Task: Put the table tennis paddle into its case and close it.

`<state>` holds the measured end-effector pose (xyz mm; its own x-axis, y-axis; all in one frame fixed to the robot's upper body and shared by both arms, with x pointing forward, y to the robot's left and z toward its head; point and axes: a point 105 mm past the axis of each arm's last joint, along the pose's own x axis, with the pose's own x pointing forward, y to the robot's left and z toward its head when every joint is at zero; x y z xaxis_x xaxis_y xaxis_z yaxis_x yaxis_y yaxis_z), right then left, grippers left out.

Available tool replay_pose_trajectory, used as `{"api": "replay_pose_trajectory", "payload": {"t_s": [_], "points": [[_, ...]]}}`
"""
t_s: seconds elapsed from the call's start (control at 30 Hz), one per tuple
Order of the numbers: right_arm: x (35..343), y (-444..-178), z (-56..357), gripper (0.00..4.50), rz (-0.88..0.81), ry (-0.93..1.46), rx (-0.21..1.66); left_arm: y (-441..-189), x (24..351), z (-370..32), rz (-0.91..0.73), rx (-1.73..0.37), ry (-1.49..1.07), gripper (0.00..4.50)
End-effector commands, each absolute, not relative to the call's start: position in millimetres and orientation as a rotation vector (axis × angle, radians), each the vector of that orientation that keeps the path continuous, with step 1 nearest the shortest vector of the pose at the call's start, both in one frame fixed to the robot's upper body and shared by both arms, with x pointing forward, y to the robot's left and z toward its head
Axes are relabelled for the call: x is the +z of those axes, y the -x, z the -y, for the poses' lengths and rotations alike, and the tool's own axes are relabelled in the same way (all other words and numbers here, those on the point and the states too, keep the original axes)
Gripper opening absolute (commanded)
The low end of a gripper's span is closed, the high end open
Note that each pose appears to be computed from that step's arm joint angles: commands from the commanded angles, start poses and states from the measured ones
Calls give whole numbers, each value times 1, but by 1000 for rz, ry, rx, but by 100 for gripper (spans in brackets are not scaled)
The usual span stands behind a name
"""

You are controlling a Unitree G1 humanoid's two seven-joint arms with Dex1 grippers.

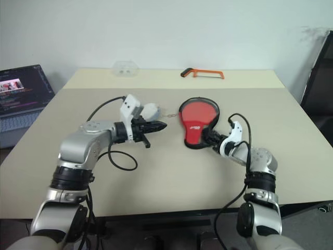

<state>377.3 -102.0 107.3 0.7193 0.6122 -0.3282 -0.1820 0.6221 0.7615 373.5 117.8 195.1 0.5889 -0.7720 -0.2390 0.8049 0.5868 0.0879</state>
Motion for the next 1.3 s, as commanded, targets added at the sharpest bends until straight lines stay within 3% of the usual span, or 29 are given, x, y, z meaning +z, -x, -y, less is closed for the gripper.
{"api": "replay_pose_trajectory", "payload": {"t_s": [0.03,0.6,0.83,1.0,1.17,1.3], "points": [[106,-341,73,4,-705,-736,670,-370,207,-117,-140,-944,-214,0],[81,-230,58,4,-837,-595,898,-367,206,-113,-158,-988,-232,0],[71,-220,58,4,-888,-571,883,-366,204,-111,-160,-1001,-233,0],[65,-238,72,4,-888,-504,754,-368,204,-110,-158,-997,-231,0],[77,-243,84,156,-853,-476,777,-371,204,-115,-157,-973,-228,0],[97,-242,107,289,-811,-298,817,-374,207,-124,-149,-941,-224,0]]}}
